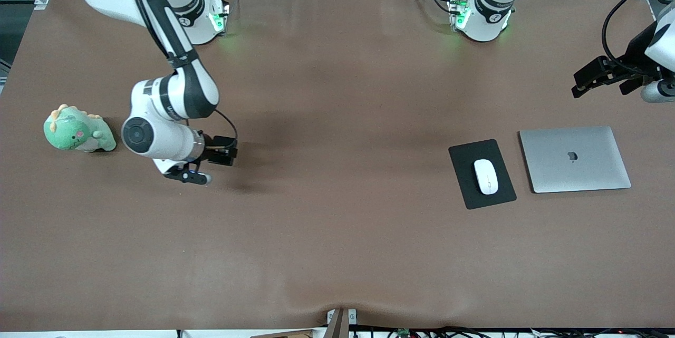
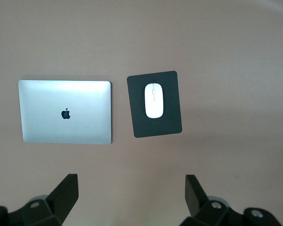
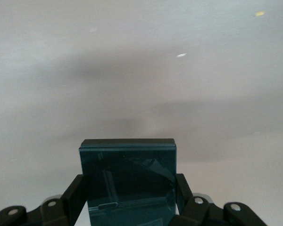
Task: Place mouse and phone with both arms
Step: 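Lower the phone beside the plush toy and open the right gripper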
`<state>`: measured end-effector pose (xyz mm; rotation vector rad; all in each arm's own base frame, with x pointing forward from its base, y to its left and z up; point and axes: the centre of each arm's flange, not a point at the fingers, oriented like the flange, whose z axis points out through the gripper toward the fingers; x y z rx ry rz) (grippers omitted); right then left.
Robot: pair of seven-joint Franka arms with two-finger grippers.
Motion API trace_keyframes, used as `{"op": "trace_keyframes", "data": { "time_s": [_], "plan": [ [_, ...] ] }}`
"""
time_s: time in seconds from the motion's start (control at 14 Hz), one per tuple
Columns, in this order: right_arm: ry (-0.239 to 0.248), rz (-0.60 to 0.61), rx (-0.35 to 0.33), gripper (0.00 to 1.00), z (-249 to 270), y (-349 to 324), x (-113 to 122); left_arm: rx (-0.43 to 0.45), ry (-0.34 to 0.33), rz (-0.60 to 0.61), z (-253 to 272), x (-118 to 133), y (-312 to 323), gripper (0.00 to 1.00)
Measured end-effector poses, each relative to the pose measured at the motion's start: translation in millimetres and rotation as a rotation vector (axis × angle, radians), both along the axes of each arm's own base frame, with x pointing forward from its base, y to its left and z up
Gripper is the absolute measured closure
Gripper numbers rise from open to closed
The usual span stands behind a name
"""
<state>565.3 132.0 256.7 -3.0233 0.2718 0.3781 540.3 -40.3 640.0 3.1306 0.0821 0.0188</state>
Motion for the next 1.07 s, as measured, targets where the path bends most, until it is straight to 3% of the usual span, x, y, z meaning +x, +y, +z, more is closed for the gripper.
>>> {"op": "trace_keyframes", "data": {
  "time_s": [0.64,1.07],
  "plan": [
    [0.033,0.093,0.009,0.21,-38.6,-121.3,-25.1,0.0,0.0,0.0,0.0,0.0,-0.2,0.0],
    [0.007,0.14,0.027,0.21,-65.0,-165.1,-51.1,0.0,-0.003,-0.001,1.2,-0.2,-0.4,0.0]
  ]
}}
